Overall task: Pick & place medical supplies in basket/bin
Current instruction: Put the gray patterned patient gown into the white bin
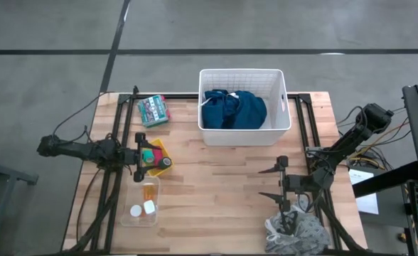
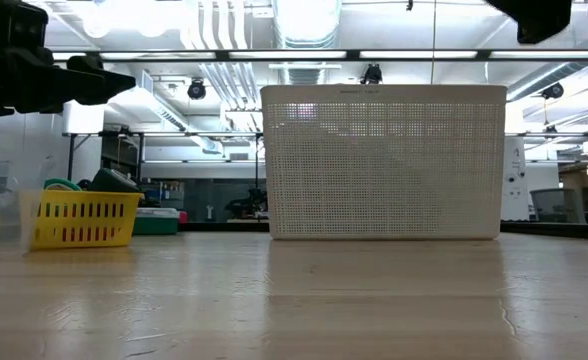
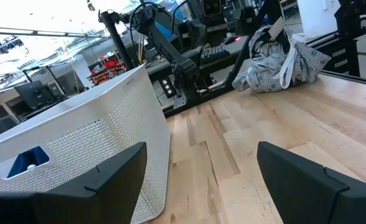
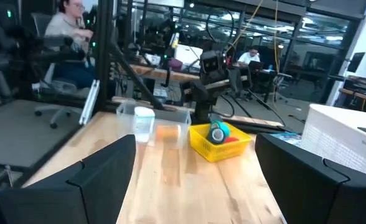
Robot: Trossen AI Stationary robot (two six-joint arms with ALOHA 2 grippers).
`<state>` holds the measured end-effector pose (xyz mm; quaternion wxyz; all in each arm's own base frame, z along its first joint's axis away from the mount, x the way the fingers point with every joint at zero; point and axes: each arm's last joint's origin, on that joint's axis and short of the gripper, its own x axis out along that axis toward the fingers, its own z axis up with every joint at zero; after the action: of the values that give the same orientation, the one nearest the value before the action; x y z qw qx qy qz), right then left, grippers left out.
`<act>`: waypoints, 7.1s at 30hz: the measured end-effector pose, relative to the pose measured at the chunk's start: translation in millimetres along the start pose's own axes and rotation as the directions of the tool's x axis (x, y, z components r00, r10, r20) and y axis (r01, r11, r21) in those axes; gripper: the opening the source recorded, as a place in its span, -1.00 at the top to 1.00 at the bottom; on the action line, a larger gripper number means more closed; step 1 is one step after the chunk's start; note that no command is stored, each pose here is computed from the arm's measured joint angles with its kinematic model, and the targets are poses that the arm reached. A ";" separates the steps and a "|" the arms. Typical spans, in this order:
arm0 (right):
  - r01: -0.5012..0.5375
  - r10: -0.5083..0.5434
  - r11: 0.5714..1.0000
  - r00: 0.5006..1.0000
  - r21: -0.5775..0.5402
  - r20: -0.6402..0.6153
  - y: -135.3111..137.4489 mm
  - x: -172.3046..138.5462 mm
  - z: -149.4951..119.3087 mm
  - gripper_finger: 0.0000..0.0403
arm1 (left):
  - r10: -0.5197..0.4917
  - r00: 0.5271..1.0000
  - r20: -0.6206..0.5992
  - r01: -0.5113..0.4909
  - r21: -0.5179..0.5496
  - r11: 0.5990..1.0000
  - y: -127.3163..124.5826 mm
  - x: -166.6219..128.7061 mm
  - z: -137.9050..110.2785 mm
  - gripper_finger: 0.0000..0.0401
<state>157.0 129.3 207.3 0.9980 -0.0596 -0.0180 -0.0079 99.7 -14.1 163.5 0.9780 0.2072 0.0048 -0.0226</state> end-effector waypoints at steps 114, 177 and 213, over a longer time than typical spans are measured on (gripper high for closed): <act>-0.398 -0.007 0.917 -0.015 -0.001 -1.000 159.7 -2.2 -26.8 -0.62 | 0.000 1.000 -0.001 0.000 -0.001 1.000 0.0 0.0 -0.1 -0.55; -0.367 0.013 0.930 -0.002 0.013 -1.000 155.2 32.6 4.8 0.65 | 0.000 1.000 -0.001 0.000 -0.001 1.000 -0.1 0.0 -0.2 -0.55; -0.316 -0.231 0.857 0.471 -0.408 -0.851 107.4 94.5 142.2 0.65 | 0.000 1.000 -0.001 0.000 -0.001 1.000 0.0 0.0 -0.2 -0.55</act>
<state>248.5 251.6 339.1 0.8072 -0.3109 0.5015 -0.0159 99.8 -14.1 163.4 0.9781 0.2069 0.0053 -0.0225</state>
